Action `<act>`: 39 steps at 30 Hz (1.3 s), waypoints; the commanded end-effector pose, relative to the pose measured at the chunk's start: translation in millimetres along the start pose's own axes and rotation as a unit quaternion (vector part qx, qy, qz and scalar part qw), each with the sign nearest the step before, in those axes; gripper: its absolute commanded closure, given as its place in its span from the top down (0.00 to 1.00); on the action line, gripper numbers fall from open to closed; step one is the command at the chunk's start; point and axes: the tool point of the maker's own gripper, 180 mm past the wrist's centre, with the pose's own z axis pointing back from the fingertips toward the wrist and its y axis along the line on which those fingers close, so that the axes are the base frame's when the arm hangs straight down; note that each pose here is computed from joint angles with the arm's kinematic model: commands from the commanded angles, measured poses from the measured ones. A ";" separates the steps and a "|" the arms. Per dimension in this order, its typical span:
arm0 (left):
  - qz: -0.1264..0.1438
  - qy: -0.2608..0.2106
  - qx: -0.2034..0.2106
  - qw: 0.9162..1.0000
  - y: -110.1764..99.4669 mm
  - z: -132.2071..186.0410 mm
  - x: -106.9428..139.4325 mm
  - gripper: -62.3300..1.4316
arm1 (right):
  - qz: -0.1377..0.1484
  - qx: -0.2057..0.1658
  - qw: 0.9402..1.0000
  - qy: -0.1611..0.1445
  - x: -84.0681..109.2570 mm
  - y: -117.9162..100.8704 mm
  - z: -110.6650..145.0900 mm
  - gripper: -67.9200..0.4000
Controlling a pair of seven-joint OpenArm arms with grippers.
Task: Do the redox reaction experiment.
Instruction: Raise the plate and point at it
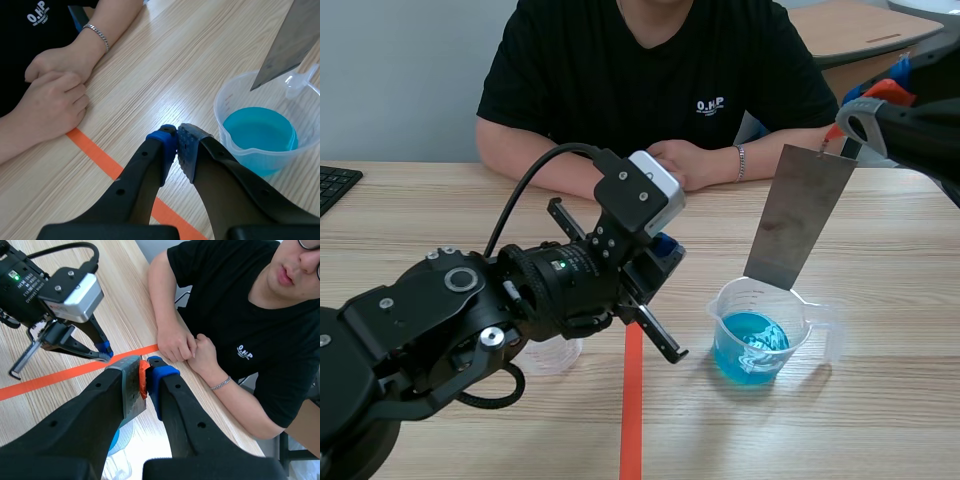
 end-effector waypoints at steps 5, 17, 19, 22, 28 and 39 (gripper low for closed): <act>0.003 -0.022 -0.014 1.000 -9.8 -12.0 17.6 0.10 | 0.008 0.001 1.000 -0.009 6.5 -1.3 0.8 0.03; 0.012 -0.030 -0.031 0.999 -26.3 -19.5 27.9 0.10 | 0.008 0.001 1.000 -0.009 6.3 -1.3 0.8 0.03; 0.012 -0.030 -0.031 0.999 -26.3 -19.5 27.9 0.10 | 0.008 0.001 1.000 -0.008 6.2 -1.3 0.8 0.03; 0.012 -0.030 -0.031 0.999 -26.3 -19.4 27.9 0.10 | 0.008 0.001 1.000 -0.007 5.9 -1.3 0.8 0.03; 0.012 -0.030 -0.031 0.999 -26.3 -19.4 27.9 0.10 | 0.008 0.001 1.000 -0.007 5.9 -1.3 0.8 0.03; 0.012 -0.031 -0.031 0.999 -26.2 -19.4 28.1 0.10 | 0.008 0.001 1.000 -0.007 5.9 -1.3 0.8 0.03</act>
